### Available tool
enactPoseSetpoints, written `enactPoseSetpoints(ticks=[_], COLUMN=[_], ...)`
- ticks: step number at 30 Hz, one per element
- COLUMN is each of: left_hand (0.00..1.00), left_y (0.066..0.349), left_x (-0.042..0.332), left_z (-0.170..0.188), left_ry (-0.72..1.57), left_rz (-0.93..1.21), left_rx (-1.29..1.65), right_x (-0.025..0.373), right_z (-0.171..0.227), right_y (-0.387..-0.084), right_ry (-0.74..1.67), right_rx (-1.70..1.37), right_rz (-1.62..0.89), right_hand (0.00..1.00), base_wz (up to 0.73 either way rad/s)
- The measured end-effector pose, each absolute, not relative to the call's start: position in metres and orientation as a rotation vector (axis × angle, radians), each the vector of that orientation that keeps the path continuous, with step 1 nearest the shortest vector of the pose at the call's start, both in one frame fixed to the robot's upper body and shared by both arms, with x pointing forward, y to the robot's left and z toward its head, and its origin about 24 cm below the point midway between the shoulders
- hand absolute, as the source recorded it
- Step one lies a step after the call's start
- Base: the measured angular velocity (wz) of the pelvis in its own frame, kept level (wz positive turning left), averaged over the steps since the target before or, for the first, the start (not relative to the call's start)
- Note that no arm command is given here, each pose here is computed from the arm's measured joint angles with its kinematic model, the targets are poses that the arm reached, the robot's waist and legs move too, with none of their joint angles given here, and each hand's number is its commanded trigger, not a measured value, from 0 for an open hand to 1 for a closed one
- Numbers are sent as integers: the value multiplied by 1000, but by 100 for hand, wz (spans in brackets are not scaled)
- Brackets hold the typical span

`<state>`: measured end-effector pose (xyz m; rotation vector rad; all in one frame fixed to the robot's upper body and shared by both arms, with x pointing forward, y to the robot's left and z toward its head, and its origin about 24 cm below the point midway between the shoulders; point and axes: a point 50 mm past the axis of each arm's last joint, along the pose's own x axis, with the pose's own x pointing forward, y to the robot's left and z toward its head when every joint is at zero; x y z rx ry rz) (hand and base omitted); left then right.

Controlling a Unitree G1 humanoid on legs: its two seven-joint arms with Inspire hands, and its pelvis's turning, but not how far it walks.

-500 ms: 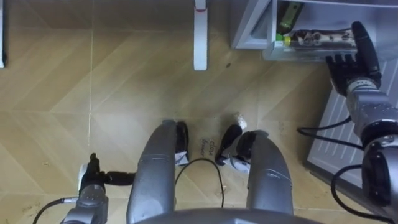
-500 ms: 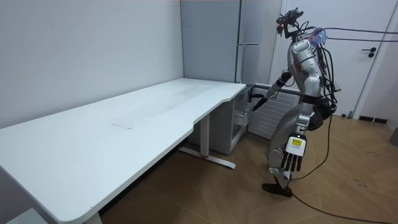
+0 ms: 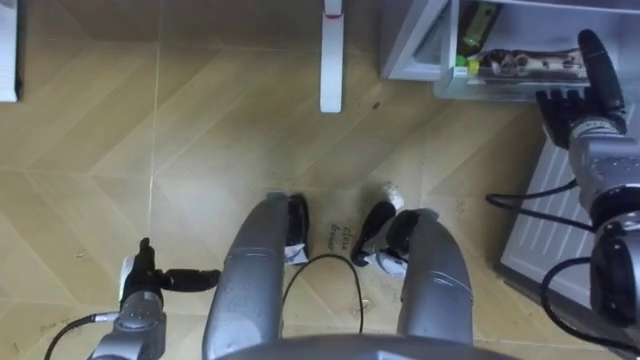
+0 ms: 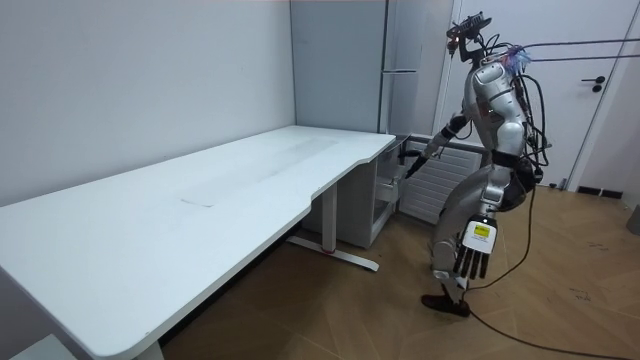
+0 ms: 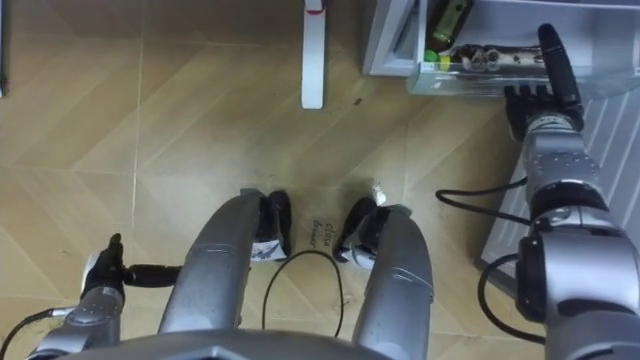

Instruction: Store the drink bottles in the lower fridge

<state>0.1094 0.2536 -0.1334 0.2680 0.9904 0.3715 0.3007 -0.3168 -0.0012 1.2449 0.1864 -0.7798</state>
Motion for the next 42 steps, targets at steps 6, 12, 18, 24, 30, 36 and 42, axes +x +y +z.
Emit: enactPoseSetpoints(ticks=[6, 12, 18, 24, 30, 36, 42], left_hand=[0, 0, 0, 0, 0, 0, 0], left_y=[266, 271, 275, 281, 285, 285, 288], left_x=[93, 78, 70, 67, 62, 63, 67], left_z=[-134, -138, -138, -138, -139, -138, -135], left_ry=[1025, 1075, 1100, 1098, 1123, 1116, 1080], left_rz=[420, 411, 387, 406, 419, 390, 394], left_rx=[247, 251, 244, 225, 214, 232, 244], right_x=[300, 294, 291, 289, 286, 290, 307], right_z=[0, -3, -3, -2, 7, 13, 23], right_y=[-320, -324, -327, -331, -344, -343, -330], right_ry=[182, 156, 125, 89, 22, -1, 5], right_rx=[1271, 1239, 1245, 1254, 1235, 1246, 1297], right_rz=[-847, -921, -967, -1019, -1049, -1025, -930], right_hand=[0, 0, 0, 0, 0, 0, 0], base_wz=[10, 14, 9, 10, 21, 18, 7])
